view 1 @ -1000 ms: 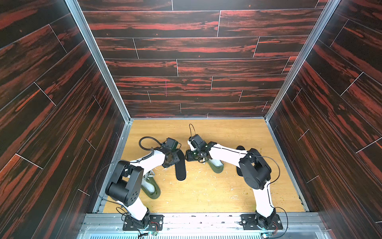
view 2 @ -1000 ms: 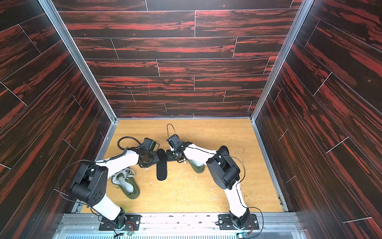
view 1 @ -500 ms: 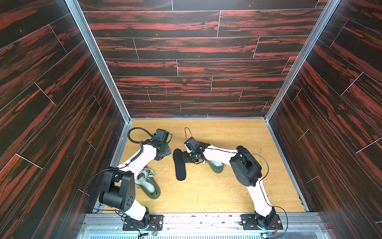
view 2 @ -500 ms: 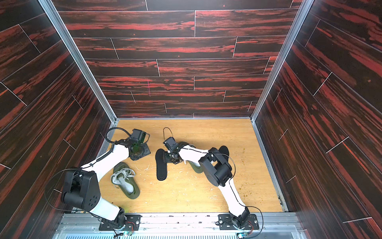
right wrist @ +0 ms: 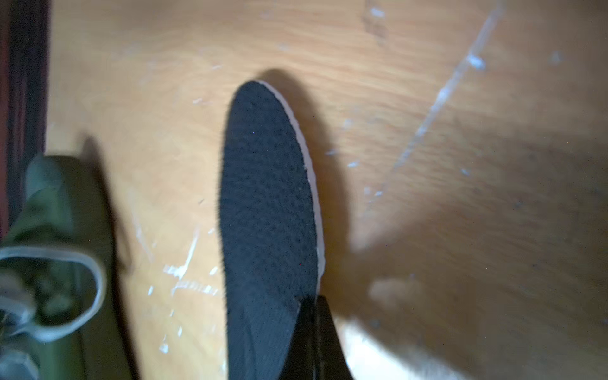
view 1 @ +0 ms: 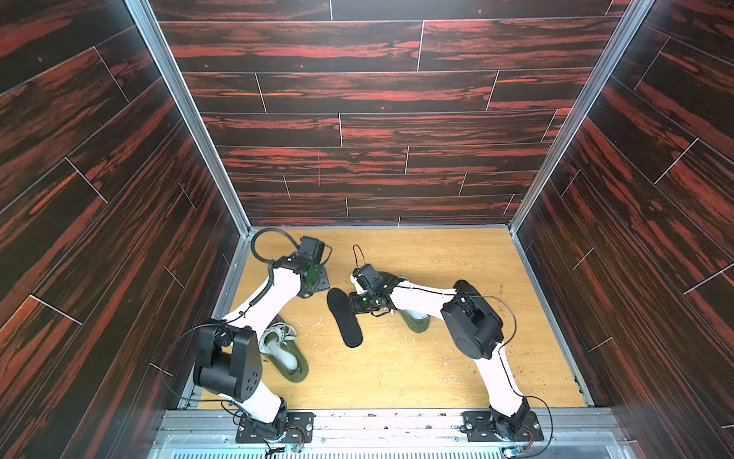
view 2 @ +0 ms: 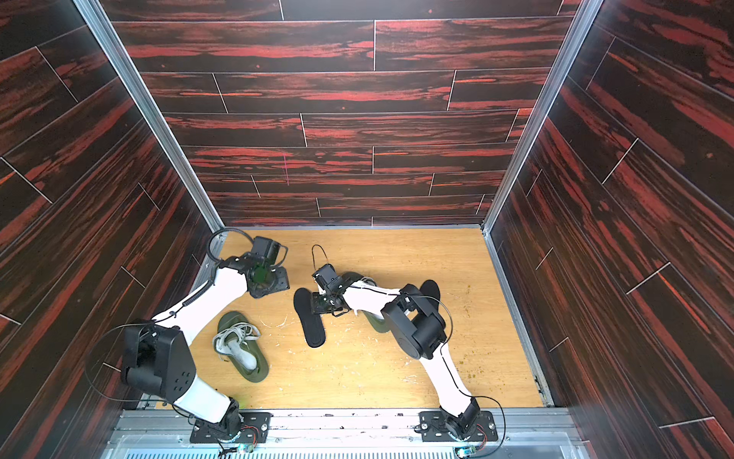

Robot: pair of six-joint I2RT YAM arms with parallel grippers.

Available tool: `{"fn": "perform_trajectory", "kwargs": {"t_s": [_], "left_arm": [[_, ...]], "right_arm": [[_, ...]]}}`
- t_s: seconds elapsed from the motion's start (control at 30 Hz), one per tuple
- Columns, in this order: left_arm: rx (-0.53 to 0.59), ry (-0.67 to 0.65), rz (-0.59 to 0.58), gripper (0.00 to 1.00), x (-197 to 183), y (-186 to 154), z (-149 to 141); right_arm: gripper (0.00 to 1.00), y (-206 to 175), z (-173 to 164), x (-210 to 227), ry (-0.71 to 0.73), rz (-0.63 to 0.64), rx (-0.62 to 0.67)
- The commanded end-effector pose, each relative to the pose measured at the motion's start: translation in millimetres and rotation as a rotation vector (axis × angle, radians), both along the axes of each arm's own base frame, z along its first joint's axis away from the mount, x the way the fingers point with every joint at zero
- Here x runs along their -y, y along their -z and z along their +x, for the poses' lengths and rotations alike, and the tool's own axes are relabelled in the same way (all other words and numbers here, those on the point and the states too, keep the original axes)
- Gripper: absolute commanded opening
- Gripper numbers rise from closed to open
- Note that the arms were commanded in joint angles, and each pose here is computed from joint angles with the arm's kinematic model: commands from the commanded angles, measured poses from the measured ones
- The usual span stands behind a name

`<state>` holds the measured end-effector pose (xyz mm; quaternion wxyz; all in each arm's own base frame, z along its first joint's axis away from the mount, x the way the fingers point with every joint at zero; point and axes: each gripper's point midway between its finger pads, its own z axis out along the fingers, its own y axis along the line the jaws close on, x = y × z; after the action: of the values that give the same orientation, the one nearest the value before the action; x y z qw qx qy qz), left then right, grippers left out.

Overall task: Insert the insole into the shoe
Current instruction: Pick up the insole from the center of the board.

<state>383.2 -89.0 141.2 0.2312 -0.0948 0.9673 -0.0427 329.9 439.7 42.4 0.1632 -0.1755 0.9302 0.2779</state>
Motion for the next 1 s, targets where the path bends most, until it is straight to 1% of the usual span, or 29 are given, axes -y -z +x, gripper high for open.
{"fn": "perform_trajectory", "kwargs": {"t_s": [0.0,0.07,0.1,0.13,0.17,0.27,0.4,0.5,0.6,0.73,0.87,0.97], "left_arm": [[-0.042,0.237,-0.015,0.61,19.5,-16.2,-10.8],[0.002,0.328,-0.050,0.68,31.6,-32.1,-8.6],[0.016,0.369,-0.054,0.82,35.4,-38.2,-8.5],[0.035,0.398,-0.048,0.89,36.8,-44.7,-7.3],[0.053,0.421,-0.038,0.90,37.6,-50.9,-5.7],[0.082,0.491,-0.027,0.91,40.8,-62.5,-6.5],[0.086,0.616,-0.120,0.91,62.8,-61.6,-14.1],[0.070,0.684,-0.205,0.90,80.6,-53.9,-13.2],[0.019,0.767,-0.303,0.87,98.5,-49.4,-21.7],[0.007,0.813,-0.386,0.83,111.6,-46.2,-27.2],[-0.014,0.847,-0.427,0.84,117.2,-41.5,-35.1],[-0.027,0.875,-0.451,0.86,120.0,-37.5,-42.4]], "right_arm": [[0.00,-63.5,-9.2,-2.5,-0.167,0.045,0.143],[0.00,-74.0,-17.5,12.9,-0.210,0.010,0.152],[0.00,-77.5,-21.1,20.7,-0.223,0.000,0.154],[0.00,-82.5,-25.2,30.6,-0.236,-0.004,0.156],[0.00,-87.6,-29.5,40.7,-0.247,-0.001,0.155],[0.00,-104.7,-36.4,70.2,-0.252,0.011,0.165],[0.00,-116.1,-43.9,101.3,-0.286,-0.003,0.185],[0.00,-120.4,-49.5,113.9,-0.316,-0.009,0.195],[0.00,-124.3,-54.8,119.2,-0.337,-0.015,0.208],[0.00,-122.0,-51.8,123.8,-0.329,-0.031,0.237],[0.00,-123.3,-49.8,124.5,-0.330,-0.022,0.259],[0.00,-128.0,-51.0,121.7,-0.350,-0.001,0.280]]}}
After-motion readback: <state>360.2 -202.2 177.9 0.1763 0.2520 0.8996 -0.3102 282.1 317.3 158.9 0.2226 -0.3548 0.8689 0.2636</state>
